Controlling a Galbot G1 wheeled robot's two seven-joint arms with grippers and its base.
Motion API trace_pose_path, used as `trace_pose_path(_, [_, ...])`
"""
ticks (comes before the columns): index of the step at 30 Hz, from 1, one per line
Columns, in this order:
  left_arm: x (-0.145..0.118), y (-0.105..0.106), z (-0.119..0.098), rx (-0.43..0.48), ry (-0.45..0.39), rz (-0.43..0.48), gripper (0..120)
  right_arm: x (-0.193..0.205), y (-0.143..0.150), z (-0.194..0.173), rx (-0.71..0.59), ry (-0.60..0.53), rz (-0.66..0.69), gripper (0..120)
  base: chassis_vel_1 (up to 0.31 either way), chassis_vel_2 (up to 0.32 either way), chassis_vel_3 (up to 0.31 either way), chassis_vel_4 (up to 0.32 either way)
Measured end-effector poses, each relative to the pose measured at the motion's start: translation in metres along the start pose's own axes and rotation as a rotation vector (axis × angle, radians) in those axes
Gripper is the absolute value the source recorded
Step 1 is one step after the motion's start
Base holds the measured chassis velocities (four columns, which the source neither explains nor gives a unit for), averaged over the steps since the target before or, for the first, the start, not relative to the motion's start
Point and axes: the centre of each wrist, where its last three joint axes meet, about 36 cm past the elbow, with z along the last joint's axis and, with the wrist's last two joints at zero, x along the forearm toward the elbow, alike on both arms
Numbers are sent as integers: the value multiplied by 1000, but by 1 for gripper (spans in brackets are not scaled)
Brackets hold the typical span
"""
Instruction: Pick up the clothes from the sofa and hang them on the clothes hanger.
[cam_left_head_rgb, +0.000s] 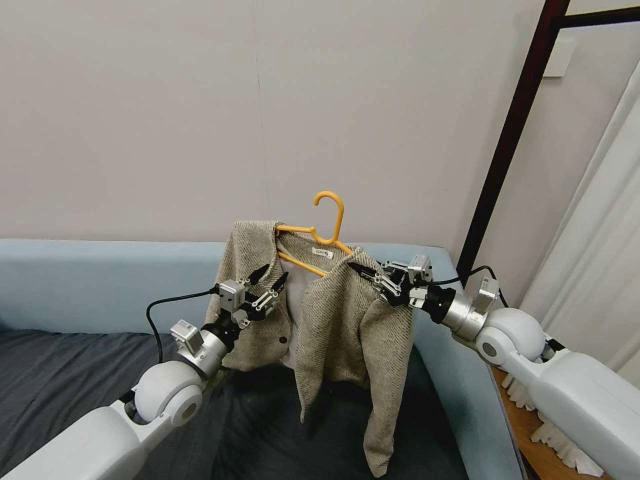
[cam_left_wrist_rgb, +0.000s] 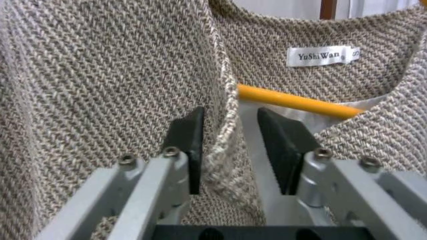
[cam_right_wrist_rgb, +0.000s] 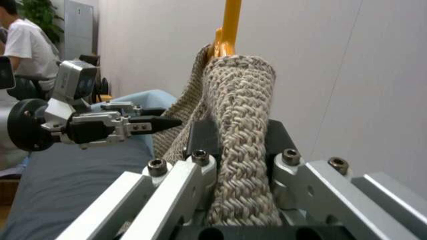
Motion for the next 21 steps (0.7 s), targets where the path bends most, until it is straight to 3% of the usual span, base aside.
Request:
trace_pose_path(8, [-17, -7, -9, 47, -40, 18, 0, 1, 0, 2, -1, 4, -9, 10, 0, 0, 0, 0])
trace_pose_path(14, [-27, -20, -29, 74, -95, 63, 0, 0, 3, 11, 8, 34, 2, 10, 0, 0, 0, 0])
trace_pose_path(21, [-23, -31, -32, 86, -94, 116, 0, -3, 8, 18, 0, 46, -5, 10, 0, 0, 0, 0])
